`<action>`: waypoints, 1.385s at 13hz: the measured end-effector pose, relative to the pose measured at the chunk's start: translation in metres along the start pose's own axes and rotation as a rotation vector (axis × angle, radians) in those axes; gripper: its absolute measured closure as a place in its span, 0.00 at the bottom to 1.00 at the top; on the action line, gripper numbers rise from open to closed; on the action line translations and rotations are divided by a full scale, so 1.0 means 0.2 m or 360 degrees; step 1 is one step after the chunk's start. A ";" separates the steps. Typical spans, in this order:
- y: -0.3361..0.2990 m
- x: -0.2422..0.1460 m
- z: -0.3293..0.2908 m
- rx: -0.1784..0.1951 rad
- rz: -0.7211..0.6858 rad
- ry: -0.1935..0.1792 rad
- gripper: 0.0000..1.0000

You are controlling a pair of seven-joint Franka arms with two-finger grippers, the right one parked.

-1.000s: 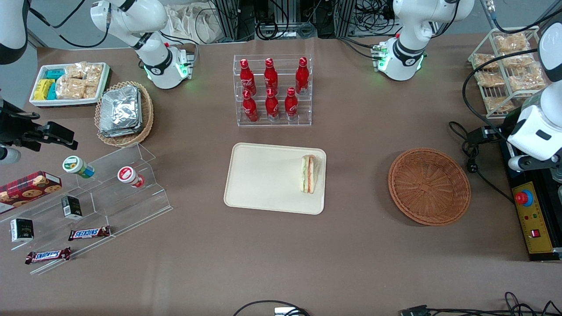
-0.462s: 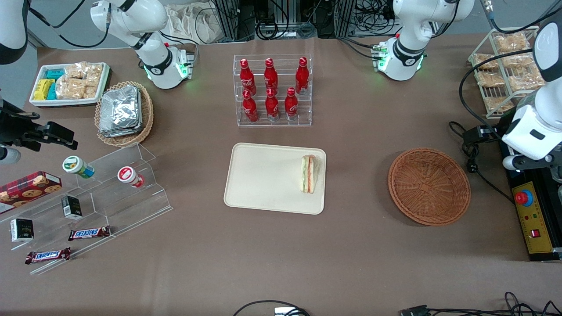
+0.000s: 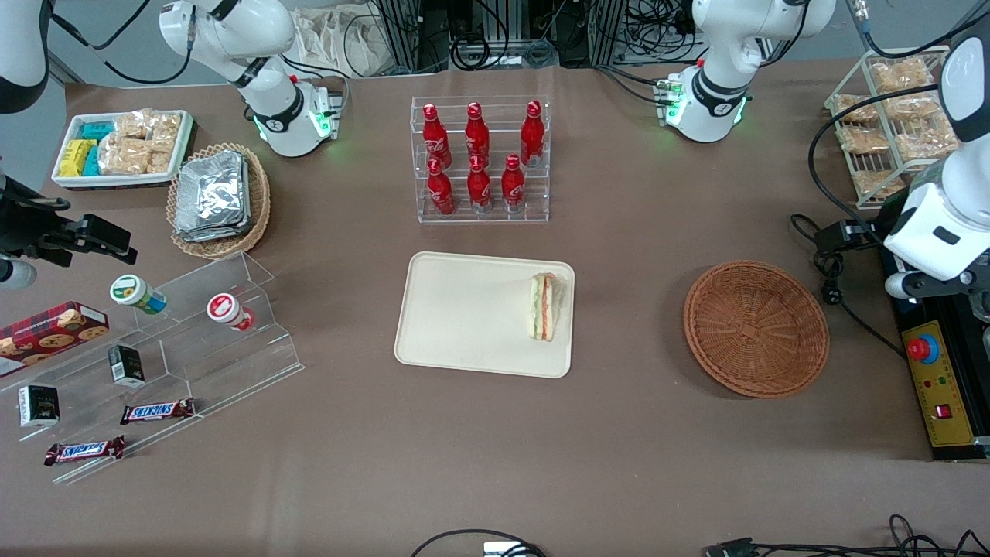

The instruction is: Place sandwich from basket to tray

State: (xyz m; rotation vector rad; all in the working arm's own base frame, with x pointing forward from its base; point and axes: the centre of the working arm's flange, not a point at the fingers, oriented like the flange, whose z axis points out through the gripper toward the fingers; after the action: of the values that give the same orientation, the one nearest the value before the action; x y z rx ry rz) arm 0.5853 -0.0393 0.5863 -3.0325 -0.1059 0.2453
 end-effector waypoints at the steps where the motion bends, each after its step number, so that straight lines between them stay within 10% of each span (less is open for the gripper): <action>1: -0.01 -0.01 0.00 -0.0001 -0.0002 -0.0002 0.00; 14: -0.22 -0.23 0.10 -0.0115 -0.0107 -0.0022 0.00; 18: -0.23 -0.23 0.10 -0.0137 -0.0120 0.0055 0.00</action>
State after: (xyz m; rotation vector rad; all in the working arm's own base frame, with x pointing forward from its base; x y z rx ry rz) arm 0.5340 0.0048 0.5796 -3.1082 -0.2335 0.1873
